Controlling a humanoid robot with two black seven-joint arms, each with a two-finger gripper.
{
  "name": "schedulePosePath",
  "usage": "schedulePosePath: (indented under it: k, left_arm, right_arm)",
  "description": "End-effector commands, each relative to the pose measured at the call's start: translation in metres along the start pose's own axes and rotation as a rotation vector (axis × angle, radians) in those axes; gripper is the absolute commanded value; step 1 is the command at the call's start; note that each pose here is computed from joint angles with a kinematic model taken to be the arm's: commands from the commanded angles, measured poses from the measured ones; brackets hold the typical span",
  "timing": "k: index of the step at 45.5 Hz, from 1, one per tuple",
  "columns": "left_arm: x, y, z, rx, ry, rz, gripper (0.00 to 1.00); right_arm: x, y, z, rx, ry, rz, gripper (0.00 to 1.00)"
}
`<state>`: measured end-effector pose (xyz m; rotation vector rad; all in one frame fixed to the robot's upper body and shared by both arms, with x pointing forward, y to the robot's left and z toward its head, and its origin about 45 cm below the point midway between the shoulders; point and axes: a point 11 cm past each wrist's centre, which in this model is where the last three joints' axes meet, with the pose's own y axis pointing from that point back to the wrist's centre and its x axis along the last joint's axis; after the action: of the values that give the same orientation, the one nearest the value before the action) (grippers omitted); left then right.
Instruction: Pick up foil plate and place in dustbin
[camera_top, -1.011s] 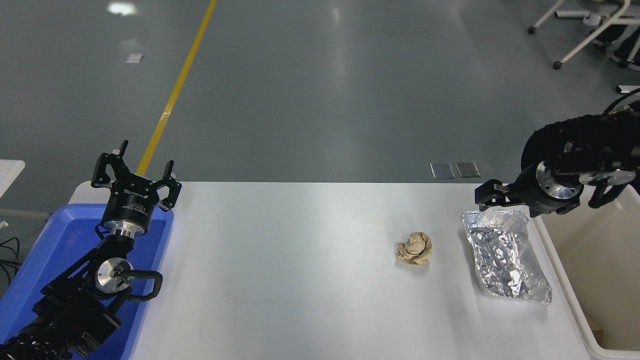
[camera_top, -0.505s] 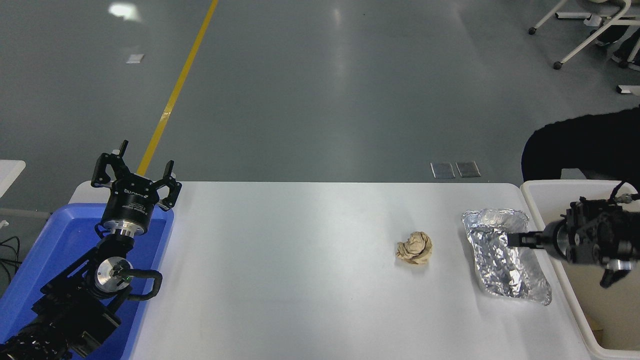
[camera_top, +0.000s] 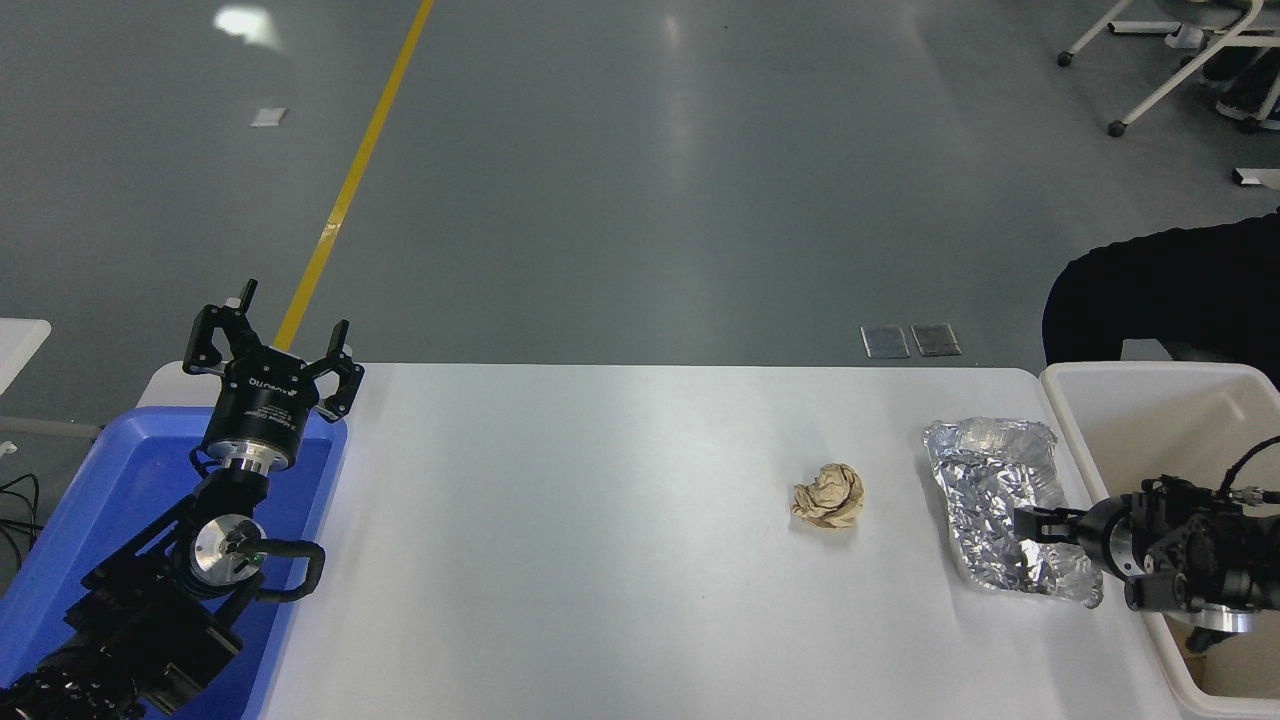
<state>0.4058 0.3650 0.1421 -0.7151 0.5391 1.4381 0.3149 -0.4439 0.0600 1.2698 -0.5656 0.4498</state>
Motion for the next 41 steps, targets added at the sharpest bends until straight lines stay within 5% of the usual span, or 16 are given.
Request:
schedulePosePath:
  k: [1,13,21,41]
  left_arm:
    - [0.000,0.000,0.000,0.000,0.000,0.000,0.98]
    - [0.000,0.000,0.000,-0.001,0.001,0.000,0.98]
    - [0.000,0.000,0.000,-0.001,0.001,0.000,0.98]
    - [0.000,0.000,0.000,-0.001,0.001,0.000,0.98]
  right_arm:
    - [-0.014,-0.004,-0.002,0.003,0.005,0.032,0.85]
    - [-0.025,-0.004,-0.005,0.007,0.005,0.015,0.46]
    - [-0.033,-0.003,-0.007,0.013,0.004,0.002,0.00]
    - [-0.018,-0.003,-0.016,0.046,-0.026,0.071,0.00]
